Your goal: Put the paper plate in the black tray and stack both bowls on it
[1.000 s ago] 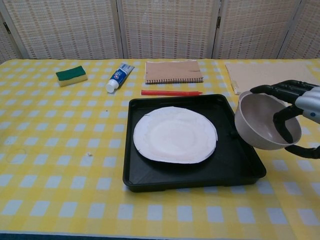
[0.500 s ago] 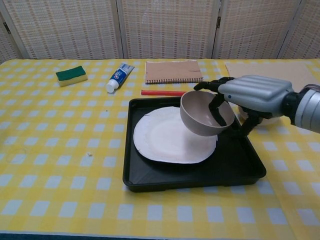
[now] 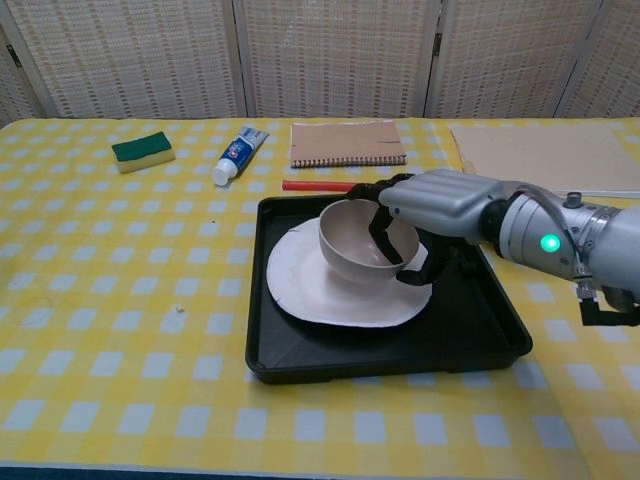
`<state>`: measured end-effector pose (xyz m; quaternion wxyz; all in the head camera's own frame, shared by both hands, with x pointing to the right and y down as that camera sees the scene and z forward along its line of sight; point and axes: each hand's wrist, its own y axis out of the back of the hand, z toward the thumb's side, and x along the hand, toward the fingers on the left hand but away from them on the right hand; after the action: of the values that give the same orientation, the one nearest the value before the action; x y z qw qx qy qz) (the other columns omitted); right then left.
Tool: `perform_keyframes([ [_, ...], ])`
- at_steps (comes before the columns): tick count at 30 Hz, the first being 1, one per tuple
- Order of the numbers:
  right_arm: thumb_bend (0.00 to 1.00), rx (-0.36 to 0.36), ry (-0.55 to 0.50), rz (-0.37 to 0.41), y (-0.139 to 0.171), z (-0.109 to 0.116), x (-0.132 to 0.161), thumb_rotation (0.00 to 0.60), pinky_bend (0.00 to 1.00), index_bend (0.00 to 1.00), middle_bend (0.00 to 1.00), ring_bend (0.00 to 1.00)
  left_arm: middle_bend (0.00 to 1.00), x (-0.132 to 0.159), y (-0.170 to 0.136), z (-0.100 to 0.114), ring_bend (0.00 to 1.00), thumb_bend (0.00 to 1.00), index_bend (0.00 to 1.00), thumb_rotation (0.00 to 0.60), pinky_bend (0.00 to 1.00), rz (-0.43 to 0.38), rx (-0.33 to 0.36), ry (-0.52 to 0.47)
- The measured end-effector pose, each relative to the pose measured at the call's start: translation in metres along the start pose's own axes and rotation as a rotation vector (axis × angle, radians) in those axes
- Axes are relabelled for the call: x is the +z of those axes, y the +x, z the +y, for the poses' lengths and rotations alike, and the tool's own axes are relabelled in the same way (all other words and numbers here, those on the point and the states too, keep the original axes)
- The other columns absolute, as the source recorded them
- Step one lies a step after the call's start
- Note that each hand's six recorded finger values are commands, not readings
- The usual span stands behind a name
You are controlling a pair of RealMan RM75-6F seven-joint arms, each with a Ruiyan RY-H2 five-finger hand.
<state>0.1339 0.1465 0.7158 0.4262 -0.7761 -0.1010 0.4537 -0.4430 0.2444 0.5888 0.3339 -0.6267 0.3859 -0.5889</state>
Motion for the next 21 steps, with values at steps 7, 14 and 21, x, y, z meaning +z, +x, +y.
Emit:
perform_keyframes([
  [7,0.38,0.014,-0.014,-0.001,0.001,-0.002,0.0,0.6,0.0,0.26,0.0,0.0,0.17,-0.002,0.0,0.001,0.04,0.19,0.13,0.6,0.0,0.004,0.003,-0.002],
  [14,0.38,-0.05,-0.021,-0.028,0.025,0.013,-0.013,0.6,0.0,0.22,0.0,0.0,0.17,-0.001,-0.002,0.002,0.04,0.19,0.13,0.6,0.0,0.0,0.007,0.0],
  [21,0.38,-0.136,-0.019,-0.188,0.083,0.026,-0.079,0.6,0.0,0.22,0.0,0.0,0.17,0.003,-0.002,-0.002,0.04,0.19,0.13,0.6,0.0,-0.007,-0.003,0.01],
])
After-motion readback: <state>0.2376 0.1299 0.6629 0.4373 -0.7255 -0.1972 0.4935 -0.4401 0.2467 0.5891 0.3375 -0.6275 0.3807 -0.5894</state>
